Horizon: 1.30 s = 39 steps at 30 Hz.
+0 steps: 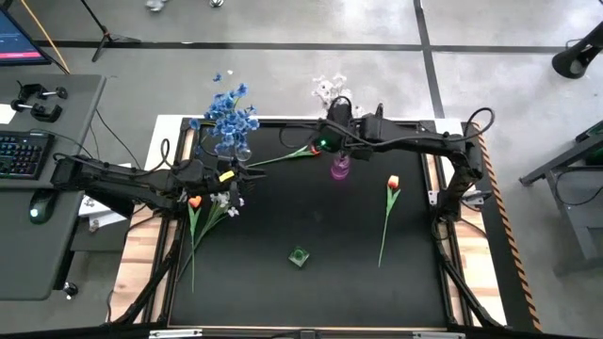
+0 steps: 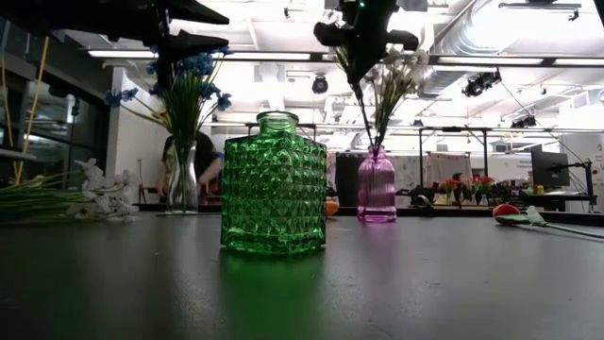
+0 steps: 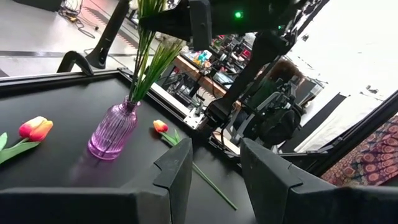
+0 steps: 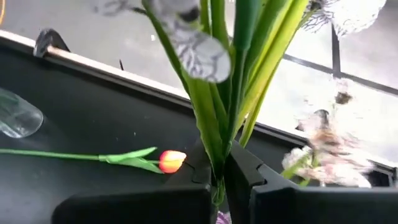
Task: Sort flowers into vase by color
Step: Put the top white flowers into the pink vase
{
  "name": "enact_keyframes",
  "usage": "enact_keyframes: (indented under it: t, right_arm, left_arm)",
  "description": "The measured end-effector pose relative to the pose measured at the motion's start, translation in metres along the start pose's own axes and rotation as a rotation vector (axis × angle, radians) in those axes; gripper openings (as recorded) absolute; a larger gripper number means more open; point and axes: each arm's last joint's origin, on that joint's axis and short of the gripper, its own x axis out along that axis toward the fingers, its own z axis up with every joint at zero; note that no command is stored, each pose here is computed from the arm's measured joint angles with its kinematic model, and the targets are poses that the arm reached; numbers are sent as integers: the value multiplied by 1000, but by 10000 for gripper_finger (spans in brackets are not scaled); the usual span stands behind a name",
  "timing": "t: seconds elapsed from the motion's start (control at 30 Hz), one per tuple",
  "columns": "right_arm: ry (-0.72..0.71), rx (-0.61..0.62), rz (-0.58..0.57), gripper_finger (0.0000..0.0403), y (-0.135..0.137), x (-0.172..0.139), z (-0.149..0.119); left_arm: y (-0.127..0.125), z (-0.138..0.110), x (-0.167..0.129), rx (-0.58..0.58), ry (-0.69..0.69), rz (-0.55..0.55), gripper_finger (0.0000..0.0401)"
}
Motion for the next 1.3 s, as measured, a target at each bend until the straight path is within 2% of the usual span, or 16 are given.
enact_keyframes:
  t: [0.3,0.73,1.1,1.3]
  right_arm:
    - [52,58,-35,0,8,18,-40]
    - [33,180,-50,0,15,33,-76]
    - [54,90,-6,1,19,32,-78]
    - [58,108,3,38,20,32,-77]
  left_arm:
    - [0,0,0,1,4,3,122]
    - [0,0,0,1,4,3,122]
    - [1,-1,0,5,12,17,122]
    - [2,-2,0,7,17,20,122]
